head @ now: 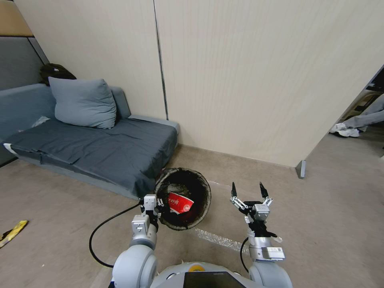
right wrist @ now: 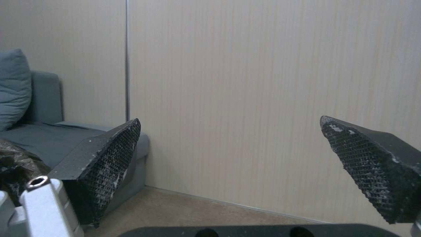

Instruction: Pick up the trash bin, then pick up the garbage from the floor and place it into the trash bin.

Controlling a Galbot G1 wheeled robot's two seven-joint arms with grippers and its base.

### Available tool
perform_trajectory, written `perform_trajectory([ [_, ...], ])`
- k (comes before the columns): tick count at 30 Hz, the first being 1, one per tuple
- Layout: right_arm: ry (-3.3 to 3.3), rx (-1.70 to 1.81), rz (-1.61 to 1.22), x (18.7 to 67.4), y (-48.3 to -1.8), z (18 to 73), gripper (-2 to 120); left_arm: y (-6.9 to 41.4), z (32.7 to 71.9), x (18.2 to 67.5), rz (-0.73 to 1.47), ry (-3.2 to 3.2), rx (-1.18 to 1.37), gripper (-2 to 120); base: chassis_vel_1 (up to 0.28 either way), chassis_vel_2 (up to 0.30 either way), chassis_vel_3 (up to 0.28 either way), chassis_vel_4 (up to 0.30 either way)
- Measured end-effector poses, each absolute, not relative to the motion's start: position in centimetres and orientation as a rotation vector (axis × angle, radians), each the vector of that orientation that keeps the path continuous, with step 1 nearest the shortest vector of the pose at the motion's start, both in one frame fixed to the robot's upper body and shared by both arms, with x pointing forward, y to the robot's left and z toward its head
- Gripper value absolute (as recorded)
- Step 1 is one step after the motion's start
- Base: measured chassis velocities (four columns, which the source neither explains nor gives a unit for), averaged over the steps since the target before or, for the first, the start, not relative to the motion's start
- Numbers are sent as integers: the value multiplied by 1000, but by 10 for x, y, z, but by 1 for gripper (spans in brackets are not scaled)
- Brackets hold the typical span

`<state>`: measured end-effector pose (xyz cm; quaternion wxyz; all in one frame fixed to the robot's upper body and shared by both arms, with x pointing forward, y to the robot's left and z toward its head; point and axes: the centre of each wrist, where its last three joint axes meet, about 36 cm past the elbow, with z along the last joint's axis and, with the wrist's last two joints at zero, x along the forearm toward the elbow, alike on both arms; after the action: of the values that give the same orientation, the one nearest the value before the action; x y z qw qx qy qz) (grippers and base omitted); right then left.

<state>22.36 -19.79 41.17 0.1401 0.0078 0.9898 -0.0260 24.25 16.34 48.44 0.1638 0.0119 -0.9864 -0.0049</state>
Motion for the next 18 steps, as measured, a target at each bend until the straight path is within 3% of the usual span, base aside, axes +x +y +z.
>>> perform_trajectory([
  [18, 2824, -23, -174, 230, -195, 407, 100, 163, 484, 243, -16, -2803, 31, 1, 93, 96, 105, 105],
])
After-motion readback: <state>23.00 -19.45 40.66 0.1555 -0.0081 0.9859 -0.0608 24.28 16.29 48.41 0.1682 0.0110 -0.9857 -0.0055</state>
